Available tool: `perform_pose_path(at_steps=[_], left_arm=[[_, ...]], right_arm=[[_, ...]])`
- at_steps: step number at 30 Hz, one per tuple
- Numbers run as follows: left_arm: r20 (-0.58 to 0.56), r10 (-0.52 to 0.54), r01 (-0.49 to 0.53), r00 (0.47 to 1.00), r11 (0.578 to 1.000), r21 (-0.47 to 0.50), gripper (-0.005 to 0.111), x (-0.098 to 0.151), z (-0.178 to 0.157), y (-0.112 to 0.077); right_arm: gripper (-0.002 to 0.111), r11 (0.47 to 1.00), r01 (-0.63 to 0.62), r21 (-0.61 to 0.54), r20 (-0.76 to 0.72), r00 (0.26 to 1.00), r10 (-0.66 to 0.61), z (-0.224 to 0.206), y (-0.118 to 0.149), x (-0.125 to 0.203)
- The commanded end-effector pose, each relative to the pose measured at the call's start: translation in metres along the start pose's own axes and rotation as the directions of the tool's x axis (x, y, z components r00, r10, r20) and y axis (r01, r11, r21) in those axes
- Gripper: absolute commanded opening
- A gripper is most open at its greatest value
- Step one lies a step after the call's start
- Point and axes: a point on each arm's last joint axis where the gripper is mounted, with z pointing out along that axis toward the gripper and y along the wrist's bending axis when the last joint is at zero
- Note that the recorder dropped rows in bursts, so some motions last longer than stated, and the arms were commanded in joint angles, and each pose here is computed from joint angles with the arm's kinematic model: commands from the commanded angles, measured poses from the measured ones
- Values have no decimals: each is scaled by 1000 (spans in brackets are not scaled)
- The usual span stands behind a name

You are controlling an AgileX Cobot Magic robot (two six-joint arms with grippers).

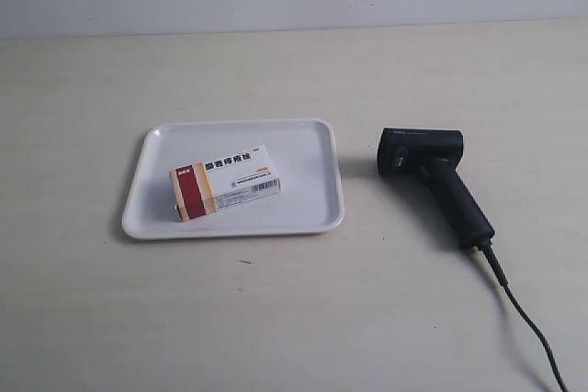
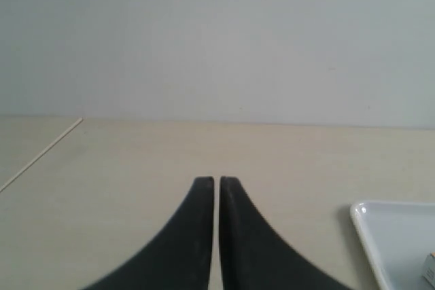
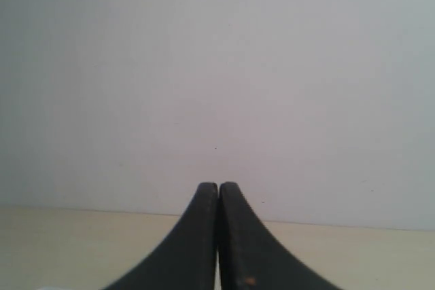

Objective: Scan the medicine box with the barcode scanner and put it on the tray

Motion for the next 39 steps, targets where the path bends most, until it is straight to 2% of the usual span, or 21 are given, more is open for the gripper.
perform_pose_path(at_steps=[1,23,26,28,31,34,39], left_arm=[[-38,-8,7,999,1000,-5,5,4,0,0],[-38,-10,10,999,1000,-5,5,4,0,0],[-38,-10,10,999,1000,-5,5,4,0,0],[-38,-10,10,999,1000,-5,5,4,0,0],[-38,-10,10,999,1000,-5,5,4,0,0],[-38,-10,10,999,1000,-5,5,4,0,0],[-38,-10,10,999,1000,-5,5,4,0,0]], right_arm=[[0,1000,4,-1,-1,1000,-4,-1,0,1],[0,1000,4,-1,-1,1000,-4,-1,0,1],[0,998,-61,6,-4,998,61,0,-1,2],[0,1000,-20,12,-30,999,20,0,-2,12],[0,996,91,26,-102,991,-88,-1,-7,49],[0,996,-78,42,-138,987,83,-6,-10,82],[0,998,-56,25,-165,985,59,-8,-10,93]])
